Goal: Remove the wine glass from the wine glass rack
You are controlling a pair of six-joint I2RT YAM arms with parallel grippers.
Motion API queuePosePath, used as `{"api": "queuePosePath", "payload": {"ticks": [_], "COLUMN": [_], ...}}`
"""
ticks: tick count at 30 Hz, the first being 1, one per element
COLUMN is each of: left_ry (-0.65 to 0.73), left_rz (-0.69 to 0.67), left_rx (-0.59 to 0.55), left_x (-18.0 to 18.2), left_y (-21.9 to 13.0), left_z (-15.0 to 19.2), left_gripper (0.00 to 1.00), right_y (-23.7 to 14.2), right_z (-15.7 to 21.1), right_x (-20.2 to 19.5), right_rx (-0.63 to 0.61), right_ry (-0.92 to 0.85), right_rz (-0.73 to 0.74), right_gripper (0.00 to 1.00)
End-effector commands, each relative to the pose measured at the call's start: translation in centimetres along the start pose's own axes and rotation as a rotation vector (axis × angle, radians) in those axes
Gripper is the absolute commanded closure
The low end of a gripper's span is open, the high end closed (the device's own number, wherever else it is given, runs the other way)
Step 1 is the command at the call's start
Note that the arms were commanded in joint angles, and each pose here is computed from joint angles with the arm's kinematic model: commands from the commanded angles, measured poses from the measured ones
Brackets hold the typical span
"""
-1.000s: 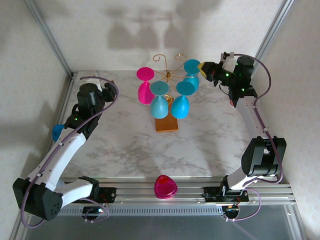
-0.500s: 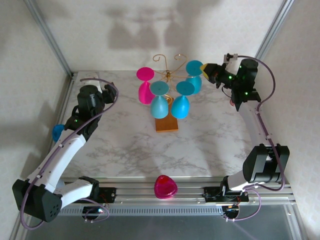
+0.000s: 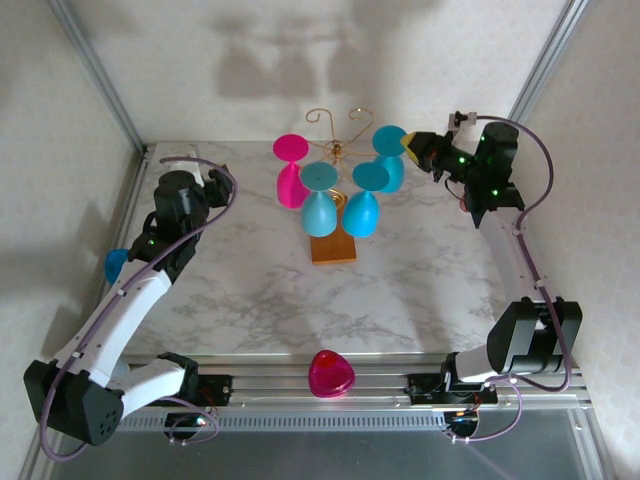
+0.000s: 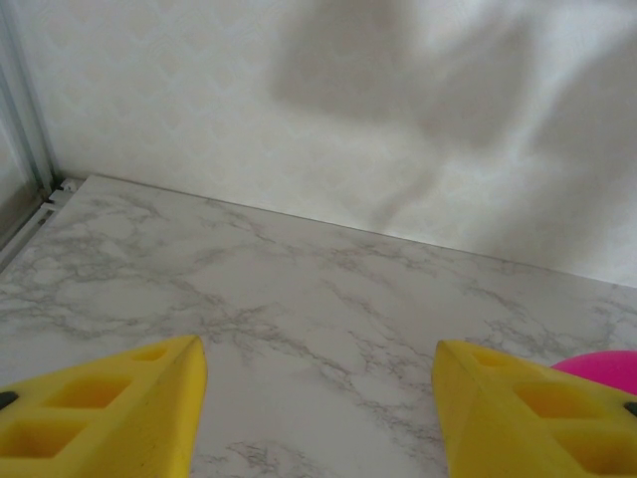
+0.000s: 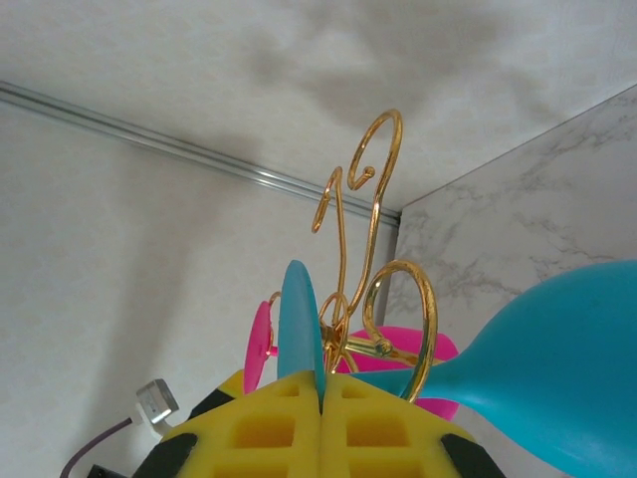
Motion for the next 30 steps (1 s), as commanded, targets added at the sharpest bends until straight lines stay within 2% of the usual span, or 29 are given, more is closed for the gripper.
{"api": "queuePosePath", "payload": {"ticks": [1, 30], "left_ry": [0.011, -0.003], "left_rz": [-0.007, 0.014], "left_rx": [-0.017, -0.014], "left_x": [0.1, -0.4], "left_y": [-0.3, -0.1], "left_z": [-0.1, -0.1], "left_gripper": [0.39, 0.39], "right_y": [-0.5, 3.5], "right_z": [0.4, -0.6], "right_x": [0.8, 2.3], "right_rx": [0.000, 0.037], "right_ry": [-0.037, -0.044], "right_rz": [-0.021, -0.076], "right_gripper": [1.00, 1.00]}}
Point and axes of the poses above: each hand's point on the last joint's axis, 136 mm out from that joint toward the fingers, its own y axis out along the fingers, its own x axis along the line the jaws close on, z = x × y, the point moved 6 cm from there along -y, back along the fingers, and after that the axes turned 12 degrees about -y, right-handed, at the moved point
